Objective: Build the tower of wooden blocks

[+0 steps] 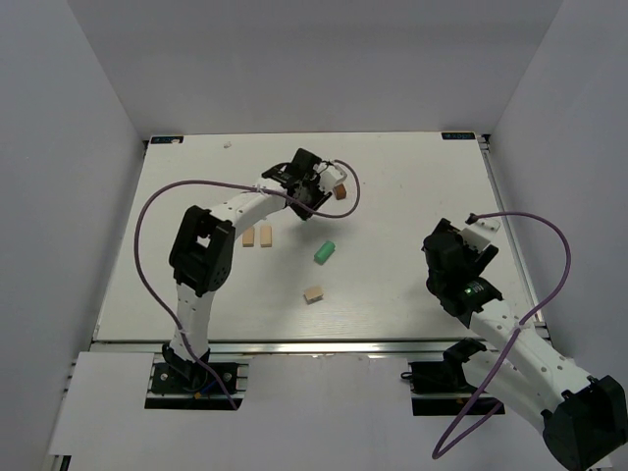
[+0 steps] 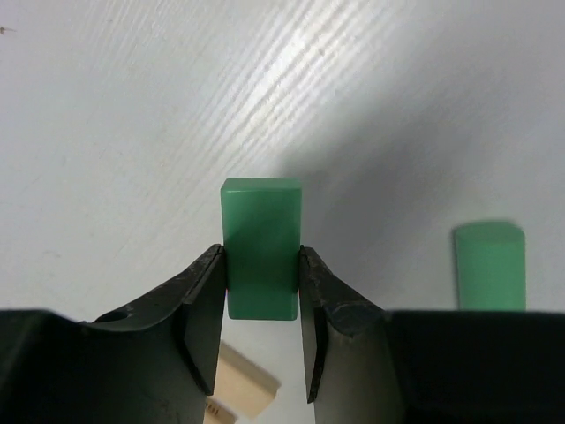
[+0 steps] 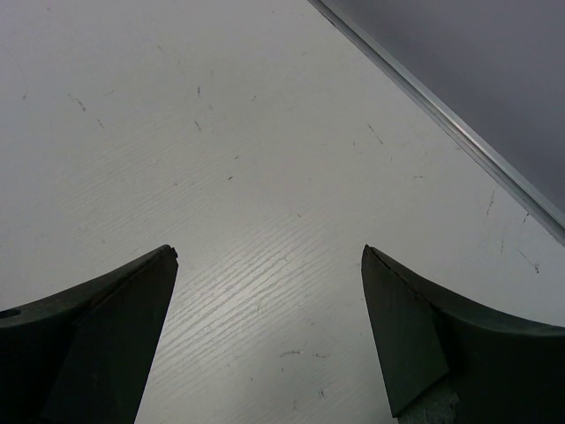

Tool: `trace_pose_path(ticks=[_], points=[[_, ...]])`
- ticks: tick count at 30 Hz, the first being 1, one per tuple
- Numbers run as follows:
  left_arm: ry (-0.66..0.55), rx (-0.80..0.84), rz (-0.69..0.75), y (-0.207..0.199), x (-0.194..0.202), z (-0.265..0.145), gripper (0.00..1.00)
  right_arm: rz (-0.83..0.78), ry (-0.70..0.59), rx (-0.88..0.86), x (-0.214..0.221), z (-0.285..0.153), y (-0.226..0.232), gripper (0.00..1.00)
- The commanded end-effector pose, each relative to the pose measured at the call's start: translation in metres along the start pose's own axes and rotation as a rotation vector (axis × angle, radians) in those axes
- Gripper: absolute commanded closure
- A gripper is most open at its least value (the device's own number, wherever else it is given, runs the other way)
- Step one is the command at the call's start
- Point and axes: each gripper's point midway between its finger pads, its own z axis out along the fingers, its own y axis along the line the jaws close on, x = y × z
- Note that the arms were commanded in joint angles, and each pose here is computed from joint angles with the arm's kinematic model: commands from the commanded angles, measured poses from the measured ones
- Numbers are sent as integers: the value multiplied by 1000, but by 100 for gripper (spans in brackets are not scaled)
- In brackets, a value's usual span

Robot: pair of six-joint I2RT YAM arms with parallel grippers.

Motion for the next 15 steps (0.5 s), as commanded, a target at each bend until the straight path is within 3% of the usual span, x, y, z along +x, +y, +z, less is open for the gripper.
trace_pose_path(ticks=[1,7,12,15], points=[[-85,15,242,10,-15,-62,100,41,-56,30,-19,1,-1,11],[-182,-64,391,33,19,-118,100,29,-63,37,-23,2,1,11],[-143,17,516,35,41,-145,100,13,-68,52,-25,5,2,11],[-227,86,529,41,52,-152,100,-19,-68,85,-23,8,-1,11]])
